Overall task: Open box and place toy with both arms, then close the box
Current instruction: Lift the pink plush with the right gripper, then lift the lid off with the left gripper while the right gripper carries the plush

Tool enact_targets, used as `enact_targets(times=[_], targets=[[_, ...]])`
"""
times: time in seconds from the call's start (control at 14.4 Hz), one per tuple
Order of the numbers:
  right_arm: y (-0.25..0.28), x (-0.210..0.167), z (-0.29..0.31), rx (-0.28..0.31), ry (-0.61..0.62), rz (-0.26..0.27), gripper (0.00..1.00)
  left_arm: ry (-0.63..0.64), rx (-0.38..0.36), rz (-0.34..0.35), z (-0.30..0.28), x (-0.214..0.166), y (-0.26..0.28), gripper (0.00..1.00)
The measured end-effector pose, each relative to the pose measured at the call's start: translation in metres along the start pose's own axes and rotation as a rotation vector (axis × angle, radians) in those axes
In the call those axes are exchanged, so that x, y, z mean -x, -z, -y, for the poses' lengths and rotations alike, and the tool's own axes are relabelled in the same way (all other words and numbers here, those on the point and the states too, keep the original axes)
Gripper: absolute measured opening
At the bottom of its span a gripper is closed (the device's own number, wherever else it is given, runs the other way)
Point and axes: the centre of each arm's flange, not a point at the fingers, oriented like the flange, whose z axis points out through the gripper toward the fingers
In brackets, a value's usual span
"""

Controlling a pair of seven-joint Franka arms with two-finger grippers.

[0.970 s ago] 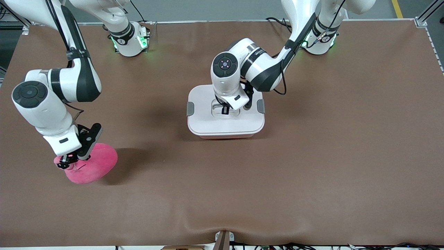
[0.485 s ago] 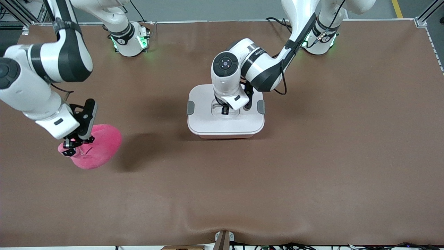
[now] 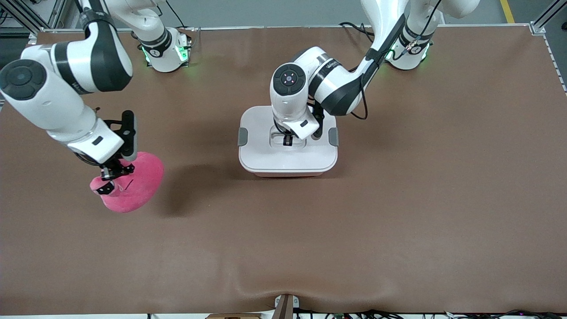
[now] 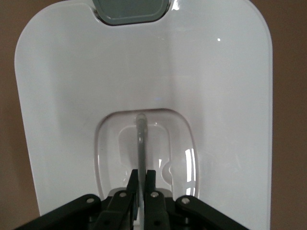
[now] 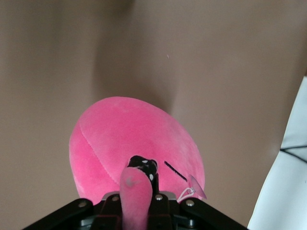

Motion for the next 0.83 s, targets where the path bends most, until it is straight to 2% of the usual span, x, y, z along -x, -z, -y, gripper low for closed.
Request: enact_targets(times=[0.28, 0.49, 0.55, 0.83], targets=[[0.019, -0.046, 0.016, 0.011, 0.173, 0.075, 0.15, -0.006, 0.021, 0.009, 0.002, 0.001, 0.015, 0.07], [0.031, -0.081, 0.029, -0.006, 0.270, 0.097, 0.15, -0.017, 0.049, -0.009, 0.000, -0.002, 0.022, 0.07], [0.033, -0.090, 0.034, -0.009, 0.301, 0.119, 0.15, -0.014, 0.055, -0.009, -0.001, -0.005, 0.025, 0.07], [0.039, -0.118, 0.050, -0.003, 0.397, 0.192, 0.15, 0.006, 0.065, -0.009, -0.019, -0.033, 0.044, 0.07]])
